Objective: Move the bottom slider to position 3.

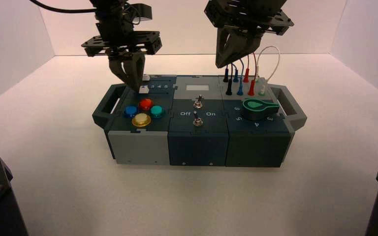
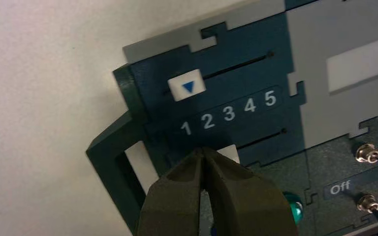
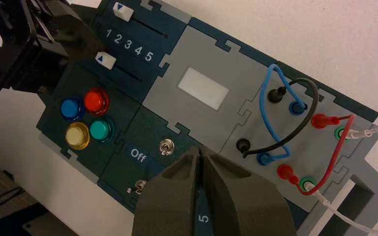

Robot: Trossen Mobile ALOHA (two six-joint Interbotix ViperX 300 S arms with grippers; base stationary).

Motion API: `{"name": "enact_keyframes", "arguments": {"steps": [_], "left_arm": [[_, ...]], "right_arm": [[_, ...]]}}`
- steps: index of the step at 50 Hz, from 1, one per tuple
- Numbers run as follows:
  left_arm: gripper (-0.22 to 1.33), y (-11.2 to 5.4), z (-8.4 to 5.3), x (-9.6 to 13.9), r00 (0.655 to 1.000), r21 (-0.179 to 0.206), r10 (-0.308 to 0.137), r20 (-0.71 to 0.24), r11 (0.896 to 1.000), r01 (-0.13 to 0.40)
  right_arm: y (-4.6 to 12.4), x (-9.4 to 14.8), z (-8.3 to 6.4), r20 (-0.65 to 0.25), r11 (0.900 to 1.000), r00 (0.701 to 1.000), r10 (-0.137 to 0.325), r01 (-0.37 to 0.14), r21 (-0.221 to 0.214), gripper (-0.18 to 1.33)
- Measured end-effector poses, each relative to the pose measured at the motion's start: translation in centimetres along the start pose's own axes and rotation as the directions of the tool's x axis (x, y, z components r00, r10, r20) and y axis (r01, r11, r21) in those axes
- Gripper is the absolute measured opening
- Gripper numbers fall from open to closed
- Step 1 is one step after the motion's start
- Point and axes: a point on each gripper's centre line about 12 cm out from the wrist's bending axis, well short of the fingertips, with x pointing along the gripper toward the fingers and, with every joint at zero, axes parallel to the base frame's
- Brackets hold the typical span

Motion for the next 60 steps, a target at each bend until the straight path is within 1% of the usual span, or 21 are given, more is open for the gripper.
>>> {"name": "enact_keyframes", "arguments": {"steps": [60], "left_arm": [[-0.16,-0.53,0.41,0.2,1.0,0.01,-0.004,-0.001,1.0,0.004]], "right_arm": [[-0.01,0.0,-0.07,-0.006,1.0,1.0,-0.001,0.001,0.0,-0.15]]}}
